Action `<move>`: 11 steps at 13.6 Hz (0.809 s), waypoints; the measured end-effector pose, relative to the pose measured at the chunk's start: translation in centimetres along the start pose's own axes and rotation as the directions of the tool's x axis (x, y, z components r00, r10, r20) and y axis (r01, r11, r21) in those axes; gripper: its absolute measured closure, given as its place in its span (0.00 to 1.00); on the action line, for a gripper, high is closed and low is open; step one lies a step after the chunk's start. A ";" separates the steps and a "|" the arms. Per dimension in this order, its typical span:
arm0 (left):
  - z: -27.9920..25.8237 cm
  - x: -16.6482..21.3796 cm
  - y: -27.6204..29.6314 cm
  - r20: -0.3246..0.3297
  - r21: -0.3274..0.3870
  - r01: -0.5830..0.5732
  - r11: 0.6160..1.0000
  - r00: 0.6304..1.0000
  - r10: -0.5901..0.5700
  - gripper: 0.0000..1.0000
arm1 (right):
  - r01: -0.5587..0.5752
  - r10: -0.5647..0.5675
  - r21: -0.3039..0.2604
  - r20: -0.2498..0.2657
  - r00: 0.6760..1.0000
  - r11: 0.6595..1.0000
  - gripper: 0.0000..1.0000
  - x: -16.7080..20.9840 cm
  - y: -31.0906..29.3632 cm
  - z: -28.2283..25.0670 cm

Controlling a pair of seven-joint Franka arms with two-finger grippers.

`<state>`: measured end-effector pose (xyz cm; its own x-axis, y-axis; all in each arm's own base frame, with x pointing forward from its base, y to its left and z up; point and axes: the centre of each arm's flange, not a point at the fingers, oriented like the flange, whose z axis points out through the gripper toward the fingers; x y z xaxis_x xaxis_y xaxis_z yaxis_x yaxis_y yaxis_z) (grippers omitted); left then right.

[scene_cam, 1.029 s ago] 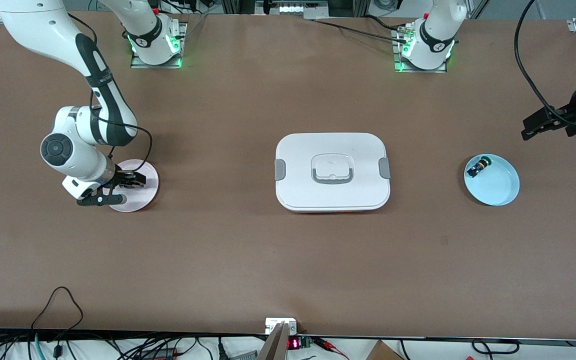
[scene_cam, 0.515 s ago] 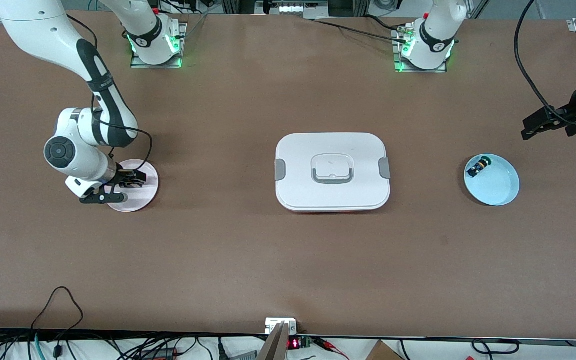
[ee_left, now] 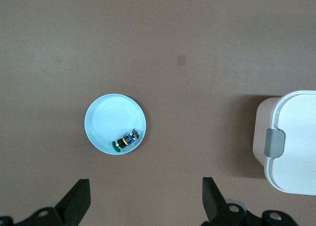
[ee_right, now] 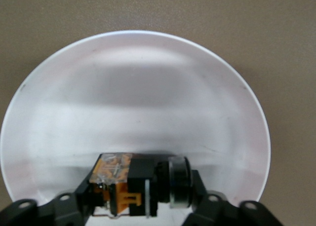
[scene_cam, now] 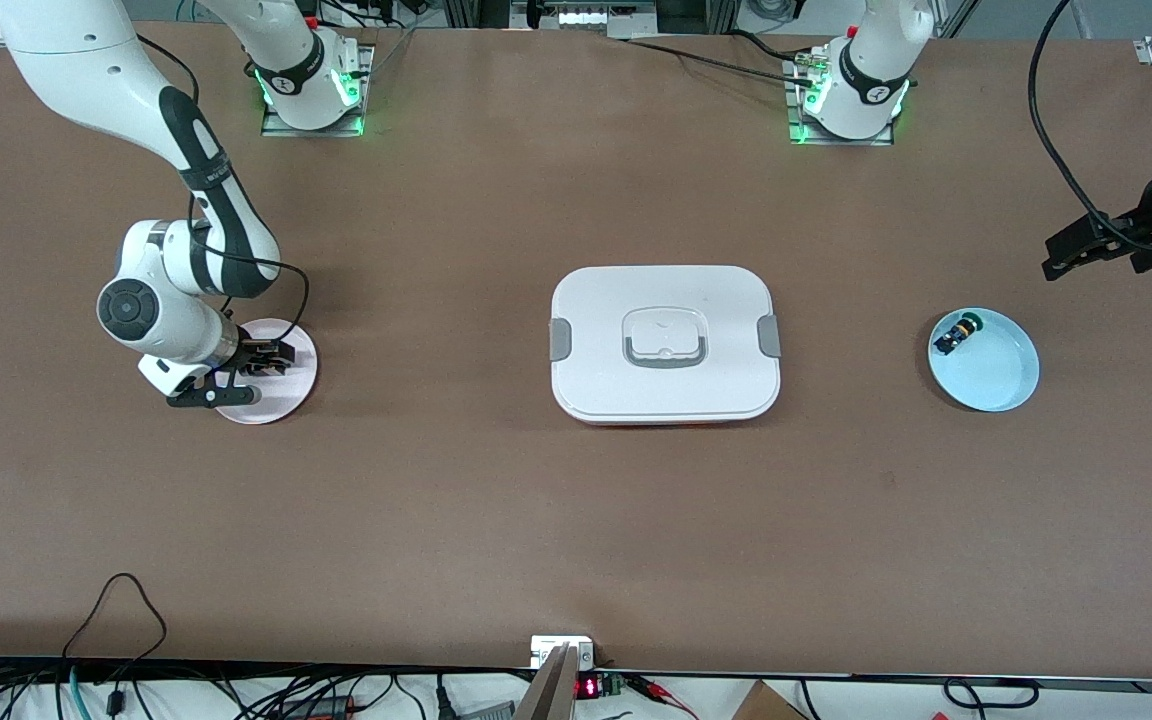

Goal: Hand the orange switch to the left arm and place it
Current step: 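Lift the orange switch off the white plate with the right gripper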

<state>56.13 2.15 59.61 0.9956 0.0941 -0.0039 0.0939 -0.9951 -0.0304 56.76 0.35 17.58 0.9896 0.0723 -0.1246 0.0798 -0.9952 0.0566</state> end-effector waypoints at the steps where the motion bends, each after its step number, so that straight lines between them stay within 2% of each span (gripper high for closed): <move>1: 0.0 0.0 0.0 0.000 0.000 0.000 1.000 1.000 0.000 0.00 | 0.011 -0.011 0.000 -0.001 1.000 1.000 0.28 0.0 0.0 0.0; 4: 0.0 0.0 0.0 0.000 0.000 0.000 1.000 1.000 0.000 0.00 | 0.094 -0.094 -0.001 -0.009 0.995 0.996 0.28 0.2 -0.3 -0.4; 6: 0.0 0.0 0.0 0.000 0.000 0.000 1.000 1.000 0.000 0.00 | 0.148 -0.148 -0.001 -0.037 0.988 0.989 0.28 0.6 -1.0 -2.0; 9: 0.0 0.0 0.0 0.000 0.000 0.000 1.000 1.000 0.000 0.00 | 0.203 -0.201 0.002 -0.102 0.974 0.979 0.28 1.8 -3.8 -7.9; 11: 0.0 0.0 0.0 0.000 0.000 0.000 1.000 1.000 0.000 0.00 | 0.232 -0.230 0.003 -0.113 0.967 0.973 0.28 2.1 -5.4 -12.9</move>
<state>56.13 2.16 59.59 0.9956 0.0941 -0.0044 0.0939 -0.9951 -0.0304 59.99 6.76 29.82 0.9518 0.3059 -0.0214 0.3063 -0.9516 0.0229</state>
